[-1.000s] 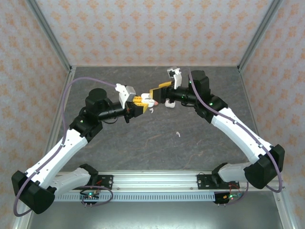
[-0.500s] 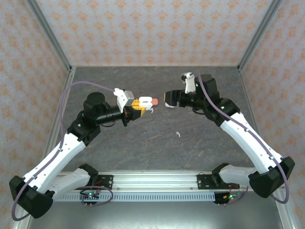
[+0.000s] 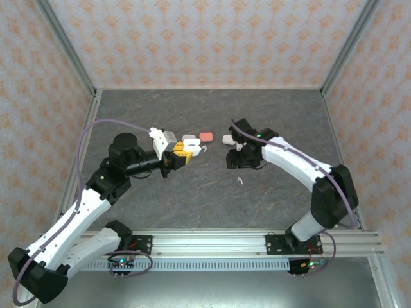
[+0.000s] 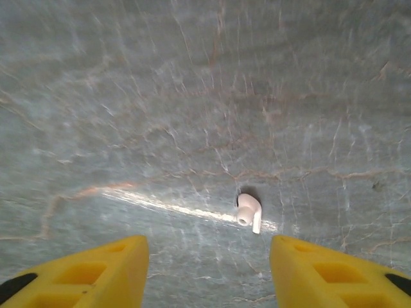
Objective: Insert wireless bluetooth earbuds into charging case
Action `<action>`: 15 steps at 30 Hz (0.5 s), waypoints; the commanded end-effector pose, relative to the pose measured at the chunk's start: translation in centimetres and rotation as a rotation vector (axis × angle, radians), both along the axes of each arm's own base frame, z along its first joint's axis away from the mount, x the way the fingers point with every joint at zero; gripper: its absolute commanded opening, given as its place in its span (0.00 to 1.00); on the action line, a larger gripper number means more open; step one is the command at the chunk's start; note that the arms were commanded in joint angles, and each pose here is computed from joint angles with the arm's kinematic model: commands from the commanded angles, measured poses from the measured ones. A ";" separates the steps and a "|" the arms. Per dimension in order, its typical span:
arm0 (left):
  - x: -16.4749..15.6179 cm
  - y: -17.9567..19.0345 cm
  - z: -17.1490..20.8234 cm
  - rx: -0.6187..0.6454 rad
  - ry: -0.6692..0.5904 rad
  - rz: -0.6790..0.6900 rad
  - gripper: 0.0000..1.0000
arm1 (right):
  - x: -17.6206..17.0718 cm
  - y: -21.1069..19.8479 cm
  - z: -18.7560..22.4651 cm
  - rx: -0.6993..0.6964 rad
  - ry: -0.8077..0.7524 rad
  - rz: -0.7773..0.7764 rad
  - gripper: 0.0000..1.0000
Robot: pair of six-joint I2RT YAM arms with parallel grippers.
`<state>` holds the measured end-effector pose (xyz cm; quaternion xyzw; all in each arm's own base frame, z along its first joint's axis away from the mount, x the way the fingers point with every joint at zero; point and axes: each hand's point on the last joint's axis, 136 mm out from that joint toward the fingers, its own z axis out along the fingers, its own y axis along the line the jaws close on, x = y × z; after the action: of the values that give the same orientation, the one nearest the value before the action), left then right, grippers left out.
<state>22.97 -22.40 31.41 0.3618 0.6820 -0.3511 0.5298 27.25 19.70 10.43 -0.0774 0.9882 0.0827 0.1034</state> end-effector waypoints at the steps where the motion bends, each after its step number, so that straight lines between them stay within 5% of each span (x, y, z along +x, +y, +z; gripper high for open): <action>1: -0.1 0.2 0.1 0.006 -0.024 0.012 0.00 | -0.7 -0.7 -1.4 -0.125 0.051 0.051 0.52; 15: 0.1 0.2 0.1 0.006 -0.023 0.023 0.00 | -1.0 -1.6 -5.9 -0.329 0.173 0.153 0.47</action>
<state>23.20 -22.21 31.44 0.3576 0.6843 -0.3441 0.5342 25.90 18.72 4.21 -0.1441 0.9889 -0.0376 -0.0007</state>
